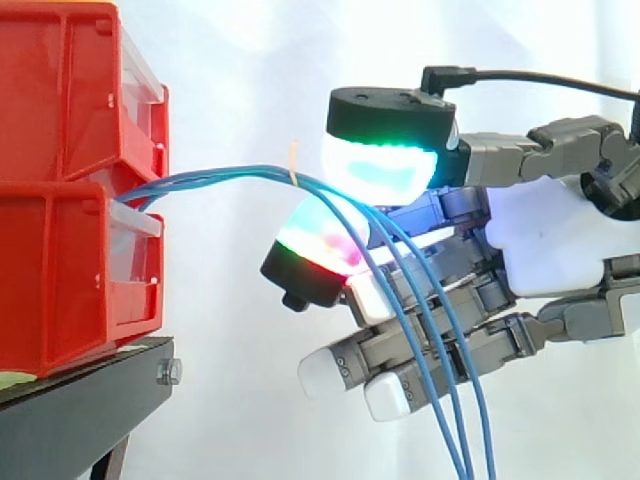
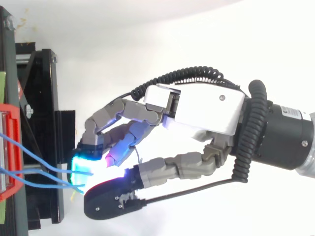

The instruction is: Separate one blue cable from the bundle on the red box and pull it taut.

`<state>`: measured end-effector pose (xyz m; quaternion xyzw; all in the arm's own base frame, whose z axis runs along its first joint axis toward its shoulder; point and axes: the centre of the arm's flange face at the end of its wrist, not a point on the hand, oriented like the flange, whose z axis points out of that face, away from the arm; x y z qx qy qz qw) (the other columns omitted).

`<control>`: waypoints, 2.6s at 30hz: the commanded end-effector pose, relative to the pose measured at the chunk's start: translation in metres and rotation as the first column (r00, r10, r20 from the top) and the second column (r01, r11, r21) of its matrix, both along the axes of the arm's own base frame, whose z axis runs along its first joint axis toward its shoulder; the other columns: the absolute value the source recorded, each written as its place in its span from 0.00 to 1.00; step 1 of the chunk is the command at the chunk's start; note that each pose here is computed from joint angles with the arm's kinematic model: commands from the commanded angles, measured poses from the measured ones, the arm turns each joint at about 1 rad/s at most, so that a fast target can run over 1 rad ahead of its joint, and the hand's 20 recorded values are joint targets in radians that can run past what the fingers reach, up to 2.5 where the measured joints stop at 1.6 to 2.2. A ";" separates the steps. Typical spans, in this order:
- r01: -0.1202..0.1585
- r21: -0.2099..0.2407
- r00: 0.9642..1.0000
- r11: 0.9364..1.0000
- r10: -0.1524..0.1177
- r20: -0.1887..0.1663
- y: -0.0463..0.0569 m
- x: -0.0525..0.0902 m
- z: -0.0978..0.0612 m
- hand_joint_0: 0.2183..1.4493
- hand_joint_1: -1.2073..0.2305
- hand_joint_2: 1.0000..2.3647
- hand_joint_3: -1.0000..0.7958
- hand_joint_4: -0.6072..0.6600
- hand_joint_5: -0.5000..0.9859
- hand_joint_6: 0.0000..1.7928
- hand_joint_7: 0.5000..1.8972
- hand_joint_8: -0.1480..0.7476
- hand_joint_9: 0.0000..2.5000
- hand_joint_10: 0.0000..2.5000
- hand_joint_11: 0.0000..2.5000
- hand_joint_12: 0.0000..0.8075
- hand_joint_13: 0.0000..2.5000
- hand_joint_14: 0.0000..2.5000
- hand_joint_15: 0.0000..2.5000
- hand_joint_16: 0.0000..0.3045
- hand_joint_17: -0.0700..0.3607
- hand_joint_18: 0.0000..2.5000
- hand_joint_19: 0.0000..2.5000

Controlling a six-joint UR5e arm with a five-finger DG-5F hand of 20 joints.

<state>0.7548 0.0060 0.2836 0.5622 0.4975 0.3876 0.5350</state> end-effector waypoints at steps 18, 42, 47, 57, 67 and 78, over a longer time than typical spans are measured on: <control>-0.010 -0.004 1.000 1.000 0.010 -0.023 0.000 -0.002 0.001 0.39 0.26 0.00 0.29 0.43 0.24 0.52 0.27 0.39 0.40 0.01 0.21 0.34 0.25 0.00 0.10 0.11 0.34 0.25 0.17; -0.007 0.002 1.000 1.000 0.007 0.004 -0.001 0.001 0.019 0.29 0.45 0.00 0.28 0.48 0.28 0.49 0.32 0.38 0.43 0.01 0.18 0.28 0.23 0.00 0.08 0.10 0.33 0.23 0.19; -0.005 0.000 1.000 1.000 0.005 -0.007 -0.003 -0.002 0.023 0.30 0.38 0.00 0.28 0.48 0.27 0.49 0.35 0.38 0.42 0.01 0.19 0.28 0.23 0.00 0.08 0.10 0.33 0.23 0.19; -0.012 -0.007 1.000 1.000 0.011 -0.029 0.000 -0.004 0.021 0.35 0.29 0.00 0.29 0.50 0.25 0.51 0.30 0.39 0.40 0.01 0.20 0.28 0.23 0.00 0.08 0.10 0.33 0.24 0.18; -0.012 -0.010 0.999 1.000 0.011 -0.039 0.000 -0.006 0.021 0.45 0.23 0.00 0.32 0.34 0.24 0.53 0.37 0.38 0.40 0.01 0.21 0.27 0.24 0.00 0.08 0.10 0.32 0.26 0.17; -0.013 -0.007 0.999 1.000 0.013 -0.041 -0.003 -0.006 0.020 0.22 0.23 0.00 0.28 0.44 0.28 0.51 0.29 0.37 0.45 0.01 0.20 0.23 0.25 0.00 0.08 0.11 0.34 0.30 0.17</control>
